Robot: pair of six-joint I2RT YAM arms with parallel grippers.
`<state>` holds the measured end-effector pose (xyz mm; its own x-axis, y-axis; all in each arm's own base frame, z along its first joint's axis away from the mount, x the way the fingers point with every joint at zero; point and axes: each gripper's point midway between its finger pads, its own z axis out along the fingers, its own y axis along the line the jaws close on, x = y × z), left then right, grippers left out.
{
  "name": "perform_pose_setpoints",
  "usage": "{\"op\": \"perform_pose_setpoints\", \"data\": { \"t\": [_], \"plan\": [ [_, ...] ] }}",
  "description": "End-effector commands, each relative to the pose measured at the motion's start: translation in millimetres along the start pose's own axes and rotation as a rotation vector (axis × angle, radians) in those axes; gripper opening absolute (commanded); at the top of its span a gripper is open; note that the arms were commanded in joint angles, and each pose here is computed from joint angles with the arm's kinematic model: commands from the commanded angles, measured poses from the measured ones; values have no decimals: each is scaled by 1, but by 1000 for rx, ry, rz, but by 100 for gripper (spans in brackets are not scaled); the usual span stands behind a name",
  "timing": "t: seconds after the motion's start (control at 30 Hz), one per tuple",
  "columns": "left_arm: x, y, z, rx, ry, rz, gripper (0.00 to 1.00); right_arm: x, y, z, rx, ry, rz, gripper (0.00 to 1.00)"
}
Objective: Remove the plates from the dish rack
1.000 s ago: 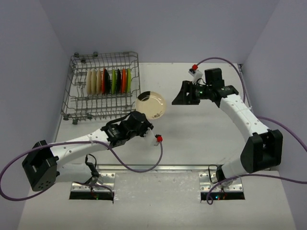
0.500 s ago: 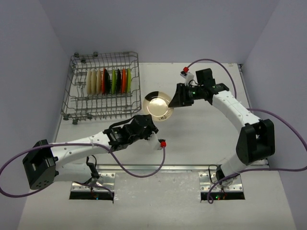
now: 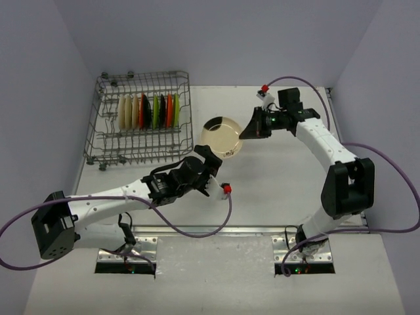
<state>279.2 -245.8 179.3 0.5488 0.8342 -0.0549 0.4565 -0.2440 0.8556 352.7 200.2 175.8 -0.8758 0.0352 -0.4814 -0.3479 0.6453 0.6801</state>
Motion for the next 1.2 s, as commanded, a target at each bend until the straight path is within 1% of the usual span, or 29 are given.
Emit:
{"op": "perform_pose_setpoints", "data": {
  "t": [0.0,0.07,0.13,0.17,0.23,0.3,0.33,0.4,0.43,0.47,0.53,0.57,0.6,0.7,0.77,0.87,0.9,0.97,1.0,1.07,1.13,1.17],
  "plan": [
    [13,72,-21,-165,-18,-424,100,-81,-58,-56,70,-239,128,0],
    [38,93,-21,-189,9,-576,100,-98,-101,-76,150,-307,200,0],
    [62,106,-21,-219,44,-782,100,-113,-128,-91,205,-364,249,0],
    [76,112,-19,-231,70,-855,100,-118,-143,-96,230,-383,275,0],
    [122,124,-18,-271,139,-1077,100,-129,-184,-108,303,-429,353,0],
    [173,136,-28,-320,191,-1262,100,-129,-226,-107,360,-443,442,0],
    [173,127,-21,-294,207,-1304,100,-136,-227,-114,361,-467,441,0],
    [218,127,-23,-310,213,-1512,100,-136,-264,-116,421,-487,508,0],
    [237,124,-25,-309,219,-1575,100,-136,-277,-116,441,-492,519,0],
    [239,123,-25,-312,219,-1610,100,-135,-279,-115,445,-491,517,0],
    [274,110,-26,-316,272,-1719,100,-131,-299,-111,480,-491,534,0],
    [289,104,-29,-337,303,-1745,100,-129,-305,-109,488,-494,539,0],
    [295,100,-27,-336,318,-1759,100,-128,-310,-107,492,-492,550,0],
    [326,81,-28,-356,359,-1835,96,-125,-326,-101,506,-483,566,0],
    [338,73,-31,-361,379,-1867,93,-123,-334,-97,516,-476,567,0],
    [350,58,-27,-351,411,-1905,91,-120,-343,-92,521,-465,571,1],
    [354,54,-27,-351,419,-1917,90,-118,-345,-91,522,-461,575,2],
    [360,48,-27,-354,431,-1936,88,-113,-348,-87,520,-450,584,9],
    [362,46,-25,-350,436,-1944,85,-111,-348,-86,519,-446,589,15],
    [366,38,-20,-337,453,-1959,77,-105,-351,-83,527,-435,602,32],
    [370,34,-18,-335,465,-1965,70,-102,-353,-84,544,-429,609,39],
    [372,31,-17,-334,472,-1968,68,-101,-353,-85,554,-428,610,41]
  ]
}}
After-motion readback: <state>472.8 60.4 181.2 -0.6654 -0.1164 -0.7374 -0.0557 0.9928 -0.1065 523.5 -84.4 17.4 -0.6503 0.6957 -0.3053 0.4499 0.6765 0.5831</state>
